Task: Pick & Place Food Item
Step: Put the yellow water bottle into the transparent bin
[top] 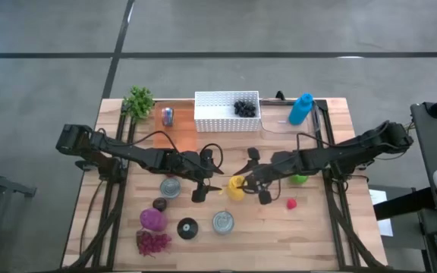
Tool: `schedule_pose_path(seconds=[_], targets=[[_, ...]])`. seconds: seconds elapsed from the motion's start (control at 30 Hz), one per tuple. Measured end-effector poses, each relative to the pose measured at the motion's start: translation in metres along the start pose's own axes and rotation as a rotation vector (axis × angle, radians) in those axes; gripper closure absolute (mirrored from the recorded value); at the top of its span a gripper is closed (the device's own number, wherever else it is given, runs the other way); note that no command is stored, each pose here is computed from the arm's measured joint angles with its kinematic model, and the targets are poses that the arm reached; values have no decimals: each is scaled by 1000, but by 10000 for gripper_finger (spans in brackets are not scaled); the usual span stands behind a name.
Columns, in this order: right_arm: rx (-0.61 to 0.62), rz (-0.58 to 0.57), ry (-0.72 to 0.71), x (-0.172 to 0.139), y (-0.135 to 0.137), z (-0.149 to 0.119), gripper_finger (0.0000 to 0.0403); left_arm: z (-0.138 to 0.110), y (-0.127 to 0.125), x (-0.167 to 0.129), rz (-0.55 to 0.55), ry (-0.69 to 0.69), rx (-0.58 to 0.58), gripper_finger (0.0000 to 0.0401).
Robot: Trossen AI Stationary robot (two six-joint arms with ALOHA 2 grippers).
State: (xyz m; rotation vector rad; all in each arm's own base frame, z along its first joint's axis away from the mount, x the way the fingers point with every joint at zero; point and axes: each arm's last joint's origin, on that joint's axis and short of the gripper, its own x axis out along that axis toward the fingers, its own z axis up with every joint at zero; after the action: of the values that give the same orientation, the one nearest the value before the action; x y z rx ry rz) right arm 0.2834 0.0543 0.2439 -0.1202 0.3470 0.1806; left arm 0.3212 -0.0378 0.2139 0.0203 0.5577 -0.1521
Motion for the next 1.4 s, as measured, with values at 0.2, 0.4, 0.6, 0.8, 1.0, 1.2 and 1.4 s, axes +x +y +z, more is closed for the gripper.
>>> schedule_pose_path(seconds=[0.2,0.4,0.6,0.8,1.0,1.2,1.4], targets=[[4,0,2,0,-3,1,199,0,0,0,-1,0,0,109],[6,27,25,0,-3,-2,216,0,0,0,-2,0,-1,113],[10,35,28,1,-4,-3,239,0,0,0,-2,0,-4,112],[13,33,43,1,-5,-4,270,0,0,0,-2,1,-3,110],[9,34,47,1,-5,-5,299,0,0,0,-2,0,-3,115],[5,35,51,0,-5,-5,335,0,0,0,-2,0,-3,113],[-10,36,52,0,-5,-5,344,0,0,0,-2,0,-3,112]])
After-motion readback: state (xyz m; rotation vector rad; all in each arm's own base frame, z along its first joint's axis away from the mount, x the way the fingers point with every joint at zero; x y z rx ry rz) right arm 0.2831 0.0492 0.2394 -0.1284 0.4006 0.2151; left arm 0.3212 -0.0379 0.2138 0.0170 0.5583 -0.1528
